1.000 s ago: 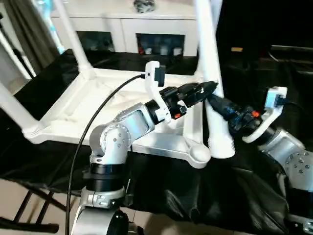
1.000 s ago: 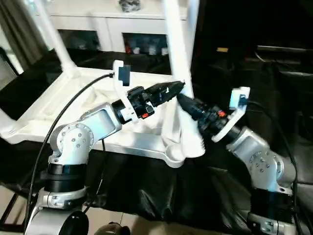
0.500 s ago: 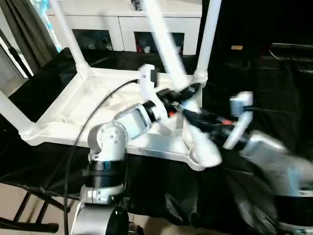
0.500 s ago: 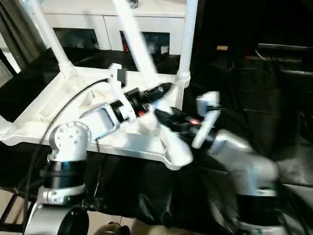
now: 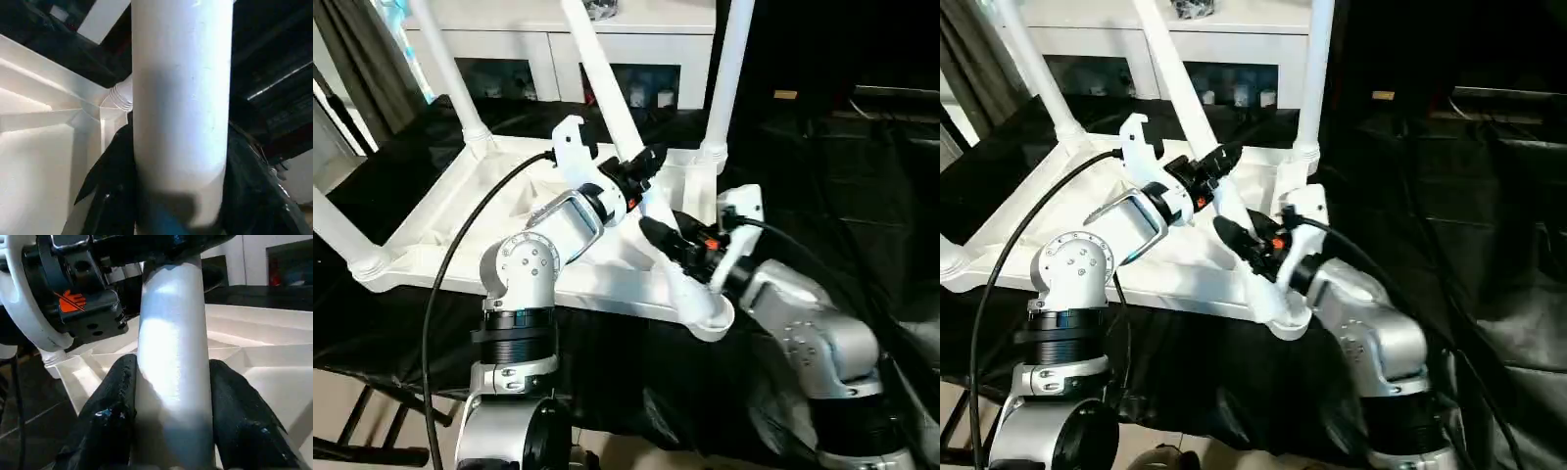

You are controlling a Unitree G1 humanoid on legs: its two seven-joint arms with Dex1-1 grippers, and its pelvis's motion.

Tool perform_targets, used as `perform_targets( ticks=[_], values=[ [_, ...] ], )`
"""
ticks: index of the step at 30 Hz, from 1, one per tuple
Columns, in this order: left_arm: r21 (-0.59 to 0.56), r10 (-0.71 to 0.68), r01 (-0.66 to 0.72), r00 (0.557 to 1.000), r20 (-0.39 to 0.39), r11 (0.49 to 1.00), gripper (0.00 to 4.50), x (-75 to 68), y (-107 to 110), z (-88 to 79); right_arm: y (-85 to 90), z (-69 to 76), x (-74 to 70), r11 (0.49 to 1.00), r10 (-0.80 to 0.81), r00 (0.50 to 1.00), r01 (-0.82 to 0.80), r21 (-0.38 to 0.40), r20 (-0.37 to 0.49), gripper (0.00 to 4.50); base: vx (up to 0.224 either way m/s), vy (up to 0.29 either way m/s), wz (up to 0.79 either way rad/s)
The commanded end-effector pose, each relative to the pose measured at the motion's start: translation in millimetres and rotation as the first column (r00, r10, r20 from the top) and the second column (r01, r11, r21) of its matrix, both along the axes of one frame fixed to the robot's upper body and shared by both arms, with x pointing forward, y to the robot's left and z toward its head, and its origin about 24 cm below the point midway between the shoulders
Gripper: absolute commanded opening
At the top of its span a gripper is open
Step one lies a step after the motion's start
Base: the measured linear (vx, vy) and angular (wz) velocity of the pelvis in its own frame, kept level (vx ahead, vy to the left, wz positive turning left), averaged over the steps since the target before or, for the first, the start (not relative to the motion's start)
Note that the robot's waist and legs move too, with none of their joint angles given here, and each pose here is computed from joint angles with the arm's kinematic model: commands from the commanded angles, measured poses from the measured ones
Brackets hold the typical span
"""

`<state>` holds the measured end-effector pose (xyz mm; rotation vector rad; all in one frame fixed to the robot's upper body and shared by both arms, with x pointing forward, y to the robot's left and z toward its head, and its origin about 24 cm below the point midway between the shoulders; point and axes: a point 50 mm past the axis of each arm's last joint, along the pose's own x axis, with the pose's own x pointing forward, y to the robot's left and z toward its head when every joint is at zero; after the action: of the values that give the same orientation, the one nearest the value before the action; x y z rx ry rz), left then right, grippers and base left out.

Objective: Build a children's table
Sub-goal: Pick table leg

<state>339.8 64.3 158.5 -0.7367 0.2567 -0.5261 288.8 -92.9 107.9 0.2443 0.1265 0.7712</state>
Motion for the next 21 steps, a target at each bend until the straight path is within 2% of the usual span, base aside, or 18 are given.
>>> perform_targets(
  ticks=[1, 2, 3, 5, 6, 7, 11, 12, 17, 18, 19, 21],
  values=[
    [-0.083, -0.092, 0.092, 0.996, -0.002, 0.992, 1.86, -9.2, -44.4, 11.4, 5.1, 29.2, 1.6, 1.000, -0.003, 0.989, 0.000, 0.022, 0.145, 1.76, 0.000, 0.000, 0.00],
    [-0.079, -0.096, 0.096, 0.995, 0.012, 0.992, 1.83, -9.1, -43.5, 12.6, 5.8, 29.0, 1.7, 1.000, 0.002, 0.990, -0.005, 0.022, 0.143, 2.32, 0.000, 0.000, 0.00],
    [-0.076, -0.098, 0.100, 0.995, 0.021, 0.992, 1.83, -9.1, -43.0, 13.4, 6.2, 28.8, 1.7, 1.000, 0.006, 0.990, -0.009, 0.022, 0.141, 2.32, 0.000, 0.000, 0.00],
    [-0.059, -0.139, 0.144, 0.987, 0.087, 0.988, 1.80, -8.7, -36.1, 19.2, 3.0, 28.4, 1.6, 0.999, 0.028, 0.992, -0.033, 0.040, 0.124, 2.46, 0.000, 0.000, 0.00],
    [-0.052, -0.156, 0.163, 0.982, 0.110, 0.985, 1.80, -8.8, -33.5, 21.3, 1.5, 28.3, 1.4, 0.998, 0.038, 0.992, -0.044, 0.048, 0.118, 2.63, 0.000, 0.000, 0.00],
    [-0.017, -0.226, 0.232, 0.960, 0.165, 0.973, 1.79, -11.4, -27.1, 24.4, -4.7, 28.4, 0.2, 0.993, 0.095, 0.991, -0.101, 0.065, 0.093, 2.74, 0.000, 0.000, 0.00],
    [0.007, -0.307, 0.313, 0.929, 0.206, 0.950, 1.79, -15.5, -20.6, 26.2, -12.5, 28.4, -1.6, 0.981, 0.171, 0.983, -0.176, 0.078, 0.065, 2.92, 0.000, 0.000, 0.00],
    [0.036, -0.377, 0.381, 0.892, 0.250, 0.924, 1.79, -19.2, -14.6, 28.9, -19.7, 27.4, -4.0, 0.966, 0.248, 0.968, -0.250, 0.064, 0.040, 3.04, 0.000, 0.000, 0.00],
    [0.079, -0.490, 0.494, 0.803, 0.339, 0.866, 1.79, -25.8, -5.1, 37.0, -29.4, 25.8, -13.0, 0.911, 0.409, 0.912, -0.407, 0.065, -0.025, 3.38, 0.000, 0.000, 0.00],
    [0.099, -0.560, 0.573, 0.726, 0.398, 0.814, 1.79, -31.5, -2.5, 42.8, -32.9, 26.5, -16.9, 0.877, 0.477, 0.877, -0.473, 0.083, -0.049, 3.48, 0.000, 0.000, 0.00],
    [0.099, -0.560, 0.573, 0.726, 0.398, 0.814, 1.79, -31.5, -2.5, 42.8, -32.9, 26.5, -16.9, 0.877, 0.477, 0.877, -0.473, 0.083, -0.049, 3.53, 0.000, 0.000, 0.00],
    [0.117, -0.619, 0.646, 0.640, 0.454, 0.754, 1.79, -37.4, -1.0, 48.6, -36.1, 27.3, -21.7, 0.831, 0.555, 0.829, -0.547, 0.099, -0.071, 3.54, 0.000, 0.000, 0.00]
  ],
)
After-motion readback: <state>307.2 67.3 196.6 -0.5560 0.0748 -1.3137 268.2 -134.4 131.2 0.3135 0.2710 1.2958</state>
